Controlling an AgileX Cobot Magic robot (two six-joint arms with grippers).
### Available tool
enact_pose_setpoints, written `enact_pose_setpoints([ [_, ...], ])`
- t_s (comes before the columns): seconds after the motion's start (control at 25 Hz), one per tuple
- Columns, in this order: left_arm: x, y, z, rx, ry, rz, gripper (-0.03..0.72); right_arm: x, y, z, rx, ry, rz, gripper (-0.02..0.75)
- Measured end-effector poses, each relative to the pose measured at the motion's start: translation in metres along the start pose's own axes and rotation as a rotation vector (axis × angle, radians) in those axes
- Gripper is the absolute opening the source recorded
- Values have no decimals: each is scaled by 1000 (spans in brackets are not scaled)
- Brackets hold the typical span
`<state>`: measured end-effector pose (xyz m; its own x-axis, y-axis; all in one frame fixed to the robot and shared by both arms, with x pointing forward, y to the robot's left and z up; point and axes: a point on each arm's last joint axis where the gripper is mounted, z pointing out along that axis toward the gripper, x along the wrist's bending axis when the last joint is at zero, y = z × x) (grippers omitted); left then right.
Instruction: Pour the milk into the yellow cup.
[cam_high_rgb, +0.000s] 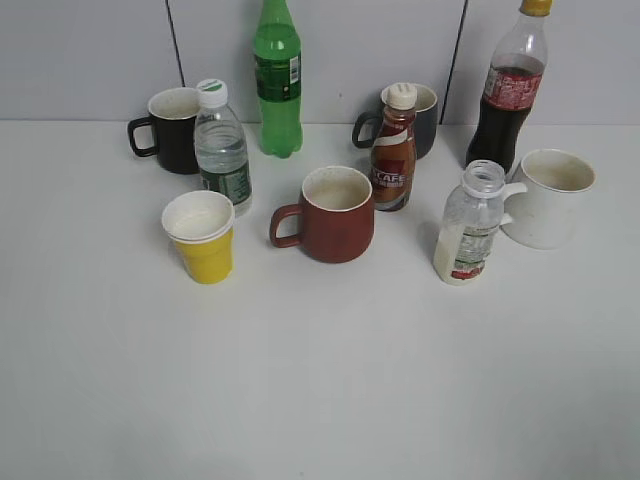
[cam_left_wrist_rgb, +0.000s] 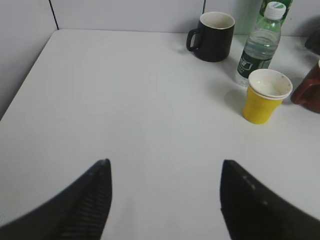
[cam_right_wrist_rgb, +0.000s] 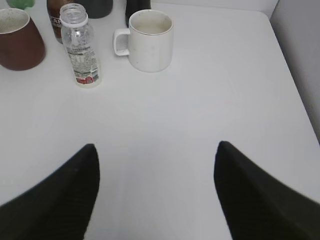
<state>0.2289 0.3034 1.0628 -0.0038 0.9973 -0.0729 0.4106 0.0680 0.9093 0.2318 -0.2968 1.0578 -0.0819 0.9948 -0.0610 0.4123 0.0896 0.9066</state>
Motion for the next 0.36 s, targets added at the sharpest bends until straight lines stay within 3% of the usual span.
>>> enact_pose_setpoints([
  [0.36, 0, 0, 0, 0, 0, 0, 513, 0, 0, 0, 0, 0, 0, 535],
])
